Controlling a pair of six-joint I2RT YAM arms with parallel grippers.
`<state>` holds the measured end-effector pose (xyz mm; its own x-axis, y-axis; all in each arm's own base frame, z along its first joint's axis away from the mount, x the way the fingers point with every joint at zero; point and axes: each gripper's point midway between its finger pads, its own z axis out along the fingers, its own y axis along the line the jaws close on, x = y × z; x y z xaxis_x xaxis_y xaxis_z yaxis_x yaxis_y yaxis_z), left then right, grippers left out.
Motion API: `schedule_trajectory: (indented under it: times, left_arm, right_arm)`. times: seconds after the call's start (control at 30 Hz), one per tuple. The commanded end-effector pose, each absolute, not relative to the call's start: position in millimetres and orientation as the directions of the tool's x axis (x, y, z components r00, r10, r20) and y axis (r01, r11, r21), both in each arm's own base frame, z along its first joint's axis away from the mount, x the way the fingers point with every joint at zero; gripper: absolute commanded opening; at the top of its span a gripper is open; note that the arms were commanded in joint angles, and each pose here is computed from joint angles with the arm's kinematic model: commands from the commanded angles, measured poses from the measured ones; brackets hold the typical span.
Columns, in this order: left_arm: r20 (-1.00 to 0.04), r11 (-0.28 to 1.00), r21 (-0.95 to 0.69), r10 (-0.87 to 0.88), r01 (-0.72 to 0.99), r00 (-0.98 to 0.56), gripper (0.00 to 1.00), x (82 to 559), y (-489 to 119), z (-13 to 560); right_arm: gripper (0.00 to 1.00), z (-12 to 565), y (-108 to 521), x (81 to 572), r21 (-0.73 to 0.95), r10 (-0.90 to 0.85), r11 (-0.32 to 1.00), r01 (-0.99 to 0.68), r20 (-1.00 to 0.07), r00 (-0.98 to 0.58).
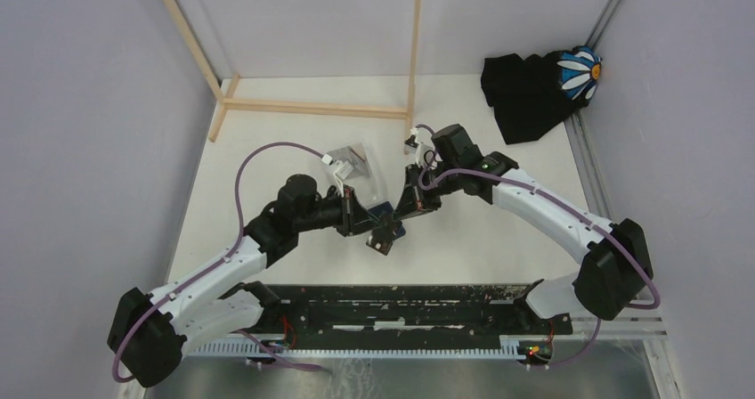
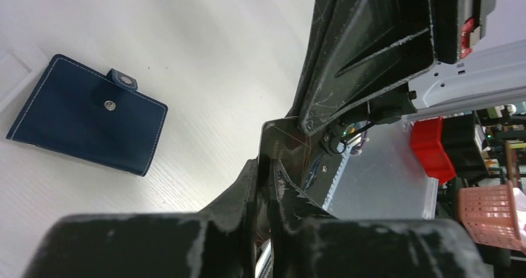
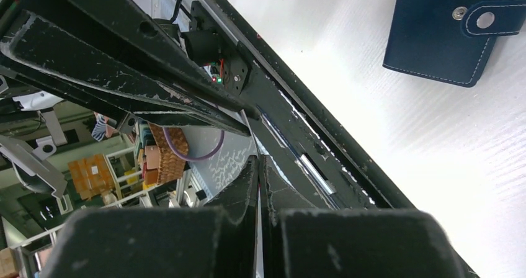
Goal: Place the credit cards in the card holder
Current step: Pick up the credit card from the storage box.
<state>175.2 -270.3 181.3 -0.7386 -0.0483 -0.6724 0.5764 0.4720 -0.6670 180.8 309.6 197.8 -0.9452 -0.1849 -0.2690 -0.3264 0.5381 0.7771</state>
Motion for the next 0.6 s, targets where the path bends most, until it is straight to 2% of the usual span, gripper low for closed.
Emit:
schedule_trajectory:
  times: [0.0,0.07,0.23,0.27,0.43,0.5,0.57]
  left_arm:
    - [-0.693,0.389,-0.670,-0.025,0.632,-0.720,0.08,166.5,-277.8,193.0]
    - [-0.685,0.380,-0.679,-0.023,0.627,-0.728,0.03,165.2,-279.1,192.6]
    - [-0.662,0.353,-0.710,-0.038,0.609,-0.749,0.03,163.3,-282.8,193.7]
    - [-0.656,0.360,-0.715,-0.048,0.600,-0.753,0.03,165.0,-282.9,192.7]
    - [-0.627,0.462,-0.732,-0.167,0.501,-0.761,0.03,189.7,-277.4,187.4]
    - [-0.605,0.484,-0.755,-0.256,0.442,-0.754,0.03,201.7,-273.9,189.6]
    - [-0.557,0.454,-0.803,-0.342,0.385,-0.757,0.03,207.5,-273.9,193.9]
  right_arm:
    - [0.01,220.0,321.1,186.6,0.822,-0.170,0.446,-0.353,-0.310,-0.935]
    - [0.01,220.0,322.6,189.3,0.829,-0.168,0.439,-0.346,-0.303,-0.938]
    - [0.01,221.1,326.0,199.1,0.840,-0.152,0.425,-0.336,-0.299,-0.942]
    - [0.03,220.0,325.5,201.7,0.839,-0.149,0.429,-0.334,-0.299,-0.943]
    - [0.34,211.1,313.6,213.8,0.786,-0.108,0.496,-0.368,-0.365,-0.925]
    - [0.37,207.7,310.1,216.7,0.771,-0.086,0.514,-0.374,-0.388,-0.918]
    - [0.38,204.2,309.1,219.8,0.768,-0.059,0.521,-0.372,-0.403,-0.913]
